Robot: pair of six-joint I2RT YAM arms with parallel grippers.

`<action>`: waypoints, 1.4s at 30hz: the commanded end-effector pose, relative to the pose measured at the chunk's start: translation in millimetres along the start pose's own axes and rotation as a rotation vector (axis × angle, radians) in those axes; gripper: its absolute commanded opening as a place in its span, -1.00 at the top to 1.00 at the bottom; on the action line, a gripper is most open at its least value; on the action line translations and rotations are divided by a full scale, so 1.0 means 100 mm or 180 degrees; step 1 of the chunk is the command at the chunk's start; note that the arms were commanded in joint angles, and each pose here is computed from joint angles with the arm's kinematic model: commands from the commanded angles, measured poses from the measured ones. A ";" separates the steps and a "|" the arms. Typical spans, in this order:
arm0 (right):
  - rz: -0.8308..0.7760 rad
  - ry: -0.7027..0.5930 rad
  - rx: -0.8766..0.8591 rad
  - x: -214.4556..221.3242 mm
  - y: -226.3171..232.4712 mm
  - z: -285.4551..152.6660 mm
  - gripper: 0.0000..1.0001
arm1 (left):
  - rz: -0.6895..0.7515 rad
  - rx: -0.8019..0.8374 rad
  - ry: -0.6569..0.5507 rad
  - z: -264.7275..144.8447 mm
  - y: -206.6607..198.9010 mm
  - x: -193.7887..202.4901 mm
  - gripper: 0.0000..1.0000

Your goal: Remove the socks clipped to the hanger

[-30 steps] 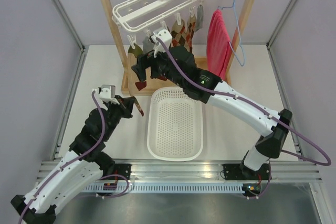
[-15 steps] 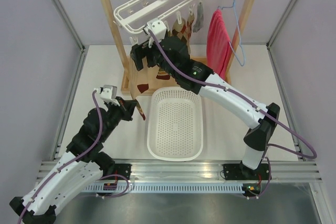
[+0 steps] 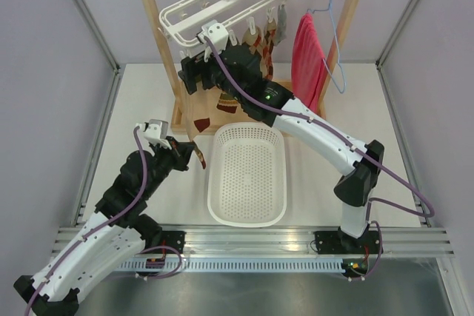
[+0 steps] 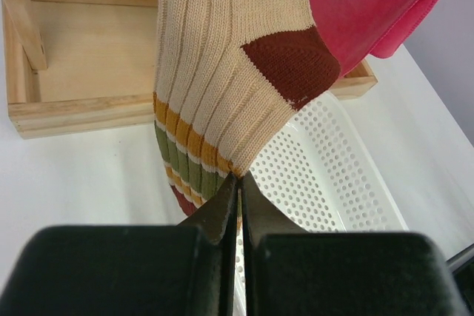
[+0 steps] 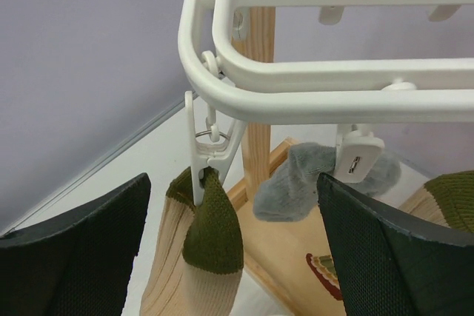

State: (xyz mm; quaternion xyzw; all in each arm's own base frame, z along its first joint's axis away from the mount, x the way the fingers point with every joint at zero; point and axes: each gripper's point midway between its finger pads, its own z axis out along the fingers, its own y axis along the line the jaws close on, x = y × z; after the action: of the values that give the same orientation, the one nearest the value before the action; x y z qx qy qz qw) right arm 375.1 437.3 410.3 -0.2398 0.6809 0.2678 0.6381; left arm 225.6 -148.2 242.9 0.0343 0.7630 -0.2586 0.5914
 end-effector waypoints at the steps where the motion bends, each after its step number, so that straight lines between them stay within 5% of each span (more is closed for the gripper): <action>1: 0.0120 -0.0171 -0.0156 -0.20 0.12 -0.01 -0.92 | -0.0103 0.0107 -0.0096 -0.03 -0.12 -0.17 0.95; 13: 0.0191 -0.0285 -0.0281 -0.34 0.28 0.01 -0.87 | -0.0098 0.0115 -0.0040 -0.01 -0.12 -0.11 0.95; 23: 0.0144 -0.0394 -0.0291 -0.45 0.30 0.12 -0.55 | -0.0104 0.0152 -0.0039 -0.02 -0.14 -0.12 0.95; 35: 0.0091 -0.0397 -0.0194 -0.41 0.26 0.19 0.17 | -0.0103 0.0162 -0.0025 -0.02 -0.14 -0.10 0.95; 38: 0.0080 -0.0380 -0.0163 -0.38 0.24 0.20 0.49 | -0.0102 0.0158 -0.0016 -0.02 -0.14 -0.09 0.95; 39: 0.0086 -0.0377 -0.0129 -0.38 0.22 0.20 0.86 | -0.0102 0.0158 -0.0016 -0.02 -0.14 -0.09 0.95; 42: 0.0086 -0.0373 -0.0114 -0.36 0.21 0.22 0.98 | -0.0101 0.0160 -0.0009 -0.01 -0.14 -0.09 0.95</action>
State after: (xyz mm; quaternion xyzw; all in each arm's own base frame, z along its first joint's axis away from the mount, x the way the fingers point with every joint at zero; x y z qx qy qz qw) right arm 378.1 467.3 429.5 -0.2374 0.6554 0.2981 0.6521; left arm 224.2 -152.9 240.0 0.0428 0.7665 -0.2656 0.5832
